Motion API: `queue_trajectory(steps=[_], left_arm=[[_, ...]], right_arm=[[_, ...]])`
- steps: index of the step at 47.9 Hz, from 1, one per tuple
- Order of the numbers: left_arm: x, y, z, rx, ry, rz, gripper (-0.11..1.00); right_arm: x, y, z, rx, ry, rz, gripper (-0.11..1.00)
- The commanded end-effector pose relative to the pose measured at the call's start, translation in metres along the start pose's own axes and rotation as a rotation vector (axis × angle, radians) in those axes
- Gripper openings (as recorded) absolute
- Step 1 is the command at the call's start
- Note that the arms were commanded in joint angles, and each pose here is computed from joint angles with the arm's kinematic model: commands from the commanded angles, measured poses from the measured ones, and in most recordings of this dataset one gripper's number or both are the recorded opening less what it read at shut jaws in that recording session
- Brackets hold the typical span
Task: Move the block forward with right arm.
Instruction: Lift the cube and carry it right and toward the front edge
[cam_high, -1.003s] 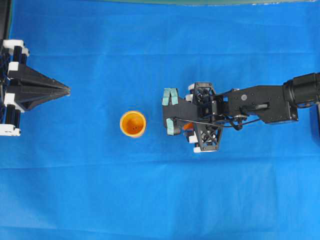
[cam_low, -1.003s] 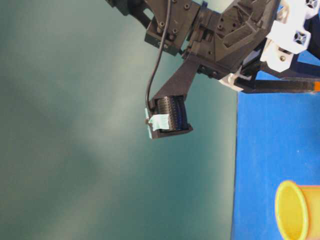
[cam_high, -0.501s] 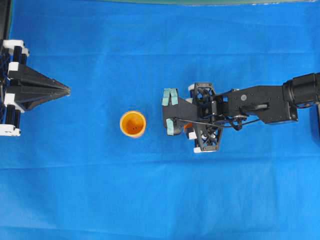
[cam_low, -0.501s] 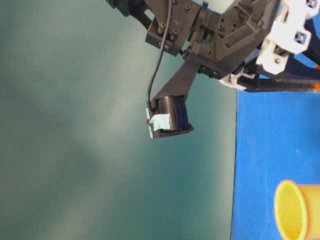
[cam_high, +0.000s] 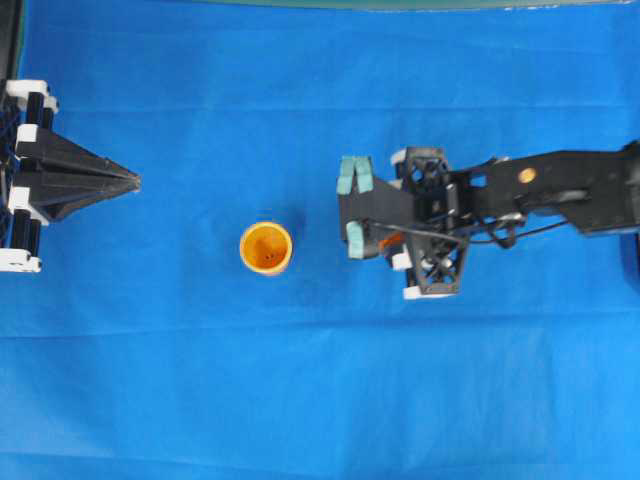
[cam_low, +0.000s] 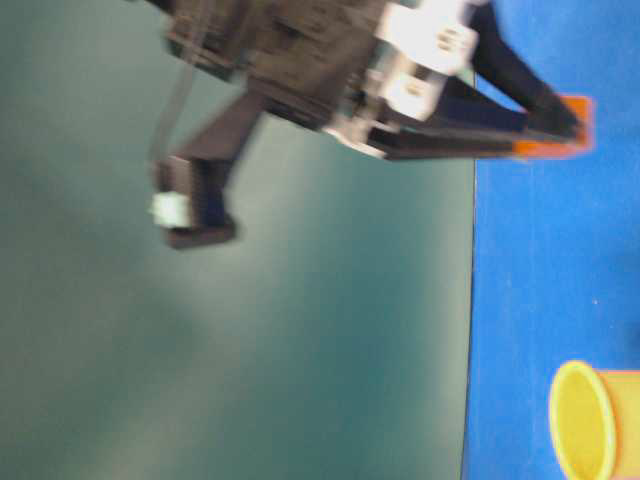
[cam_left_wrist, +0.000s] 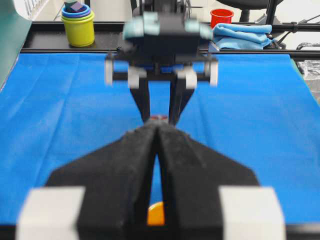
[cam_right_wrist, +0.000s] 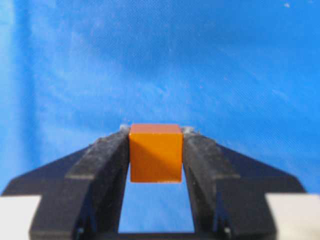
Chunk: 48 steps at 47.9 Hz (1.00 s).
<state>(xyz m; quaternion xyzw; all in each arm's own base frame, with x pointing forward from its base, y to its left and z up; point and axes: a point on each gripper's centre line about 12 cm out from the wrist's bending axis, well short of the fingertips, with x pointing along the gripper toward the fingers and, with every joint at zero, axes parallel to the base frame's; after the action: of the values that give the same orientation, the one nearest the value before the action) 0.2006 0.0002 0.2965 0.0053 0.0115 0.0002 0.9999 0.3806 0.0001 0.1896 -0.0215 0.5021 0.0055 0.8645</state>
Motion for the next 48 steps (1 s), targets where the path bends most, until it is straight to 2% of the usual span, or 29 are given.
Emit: queue_trajectory(steps=[1, 11, 27, 37, 48], left_arm=[[0.002, 0.0, 0.014, 0.003, -0.035, 0.002, 0.01], [0.002, 0.0, 0.015, 0.002, -0.038, 0.002, 0.01], [0.002, 0.0, 0.015, 0.0, -0.038, 0.002, 0.01], [0.002, 0.0, 0.015, -0.005, -0.04, 0.002, 0.01], [0.002, 0.001, 0.016, -0.003, -0.04, 0.003, 0.01]], right_arm=[[-0.033, 0.001, 0.015, 0.0, -0.057, 0.002, 0.41], [-0.071, 0.004, 0.019, 0.002, -0.068, 0.006, 0.41], [-0.11, 0.014, 0.032, -0.021, -0.078, 0.019, 0.41], [-0.127, 0.03, 0.047, -0.056, -0.116, 0.045, 0.41], [-0.135, 0.055, 0.052, -0.096, -0.142, 0.085, 0.41]])
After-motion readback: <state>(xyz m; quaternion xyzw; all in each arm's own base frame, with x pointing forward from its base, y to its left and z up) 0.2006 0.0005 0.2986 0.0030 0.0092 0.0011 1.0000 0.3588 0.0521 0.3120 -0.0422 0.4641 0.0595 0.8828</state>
